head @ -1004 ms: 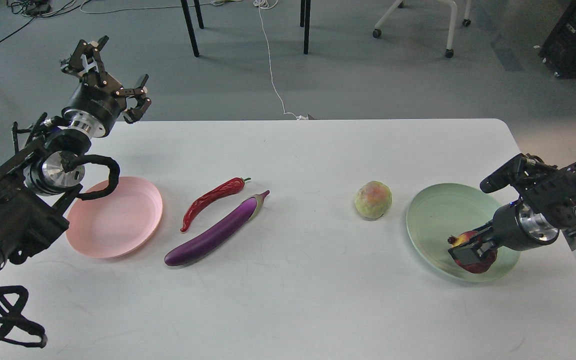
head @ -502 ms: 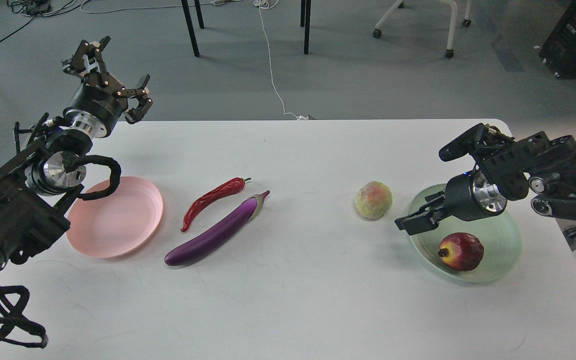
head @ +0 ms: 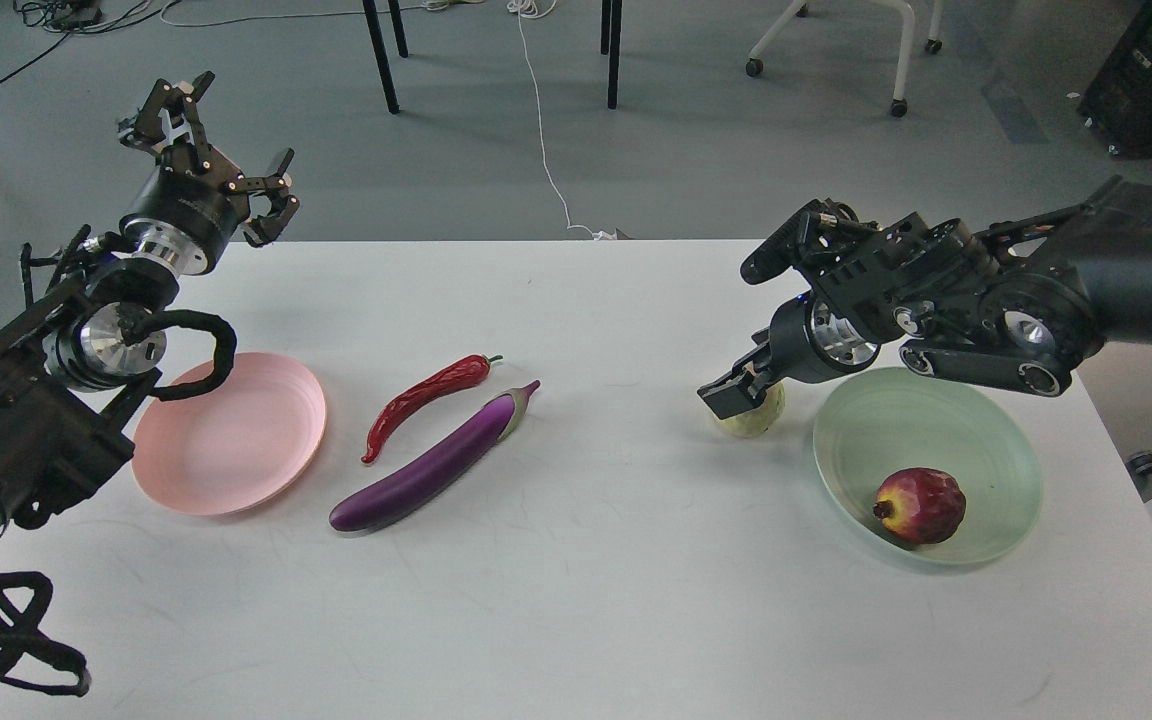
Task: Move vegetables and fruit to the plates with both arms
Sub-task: 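Grasp the peach with the right gripper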
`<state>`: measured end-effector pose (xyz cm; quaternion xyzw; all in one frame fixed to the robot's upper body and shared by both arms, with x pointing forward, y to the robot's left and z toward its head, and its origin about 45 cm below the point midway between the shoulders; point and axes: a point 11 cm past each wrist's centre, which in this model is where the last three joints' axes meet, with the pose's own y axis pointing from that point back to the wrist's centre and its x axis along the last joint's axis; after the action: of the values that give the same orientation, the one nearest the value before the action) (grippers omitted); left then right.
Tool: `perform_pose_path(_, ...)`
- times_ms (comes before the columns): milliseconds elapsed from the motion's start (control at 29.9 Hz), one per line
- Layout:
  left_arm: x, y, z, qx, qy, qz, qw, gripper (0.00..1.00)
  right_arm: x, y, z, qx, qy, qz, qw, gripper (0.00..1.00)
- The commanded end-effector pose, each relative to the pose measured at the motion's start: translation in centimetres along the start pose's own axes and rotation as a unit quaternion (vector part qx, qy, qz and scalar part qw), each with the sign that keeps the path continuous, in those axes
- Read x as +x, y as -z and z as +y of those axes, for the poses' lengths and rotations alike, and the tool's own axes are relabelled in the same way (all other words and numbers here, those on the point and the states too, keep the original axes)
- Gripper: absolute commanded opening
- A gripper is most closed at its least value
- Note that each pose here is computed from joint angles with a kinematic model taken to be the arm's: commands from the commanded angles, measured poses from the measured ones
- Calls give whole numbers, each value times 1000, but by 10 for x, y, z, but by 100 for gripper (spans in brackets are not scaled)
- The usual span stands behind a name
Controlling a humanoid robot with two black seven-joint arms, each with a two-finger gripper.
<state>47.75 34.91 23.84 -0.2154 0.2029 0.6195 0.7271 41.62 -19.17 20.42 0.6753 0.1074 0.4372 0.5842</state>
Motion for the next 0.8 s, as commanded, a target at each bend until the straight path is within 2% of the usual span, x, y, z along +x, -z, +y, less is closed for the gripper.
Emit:
perform_pose_path(0, 1, -1, 0, 0, 0, -1, 1000, 98, -5, -1, -6, -6, 10, 7, 1000, 96)
perform_pose_path(201, 0, 0, 0, 0, 2, 0, 1000, 98, -20, -4, -14, -8, 23, -1, 1000, 95)
perform_pose_path(301, 0, 1, 1, 1, 2, 0, 1000, 98, -25, -4, -22, -6, 7, -6, 1000, 90)
perform_pose_path(435, 1, 1, 1, 2, 1, -1, 1000, 98, -32, 1, -35, -2, -7, -6, 1000, 82)
perform_pose_path(670, 2, 0, 1, 2, 0, -2, 1000, 98, -33, 1, -33, 1, -7, -9, 1000, 55)
perform_pose_path(770, 2, 1, 1, 2, 0, -1, 1000, 98, -24, -5, -22, -3, -18, -11, 1000, 54)
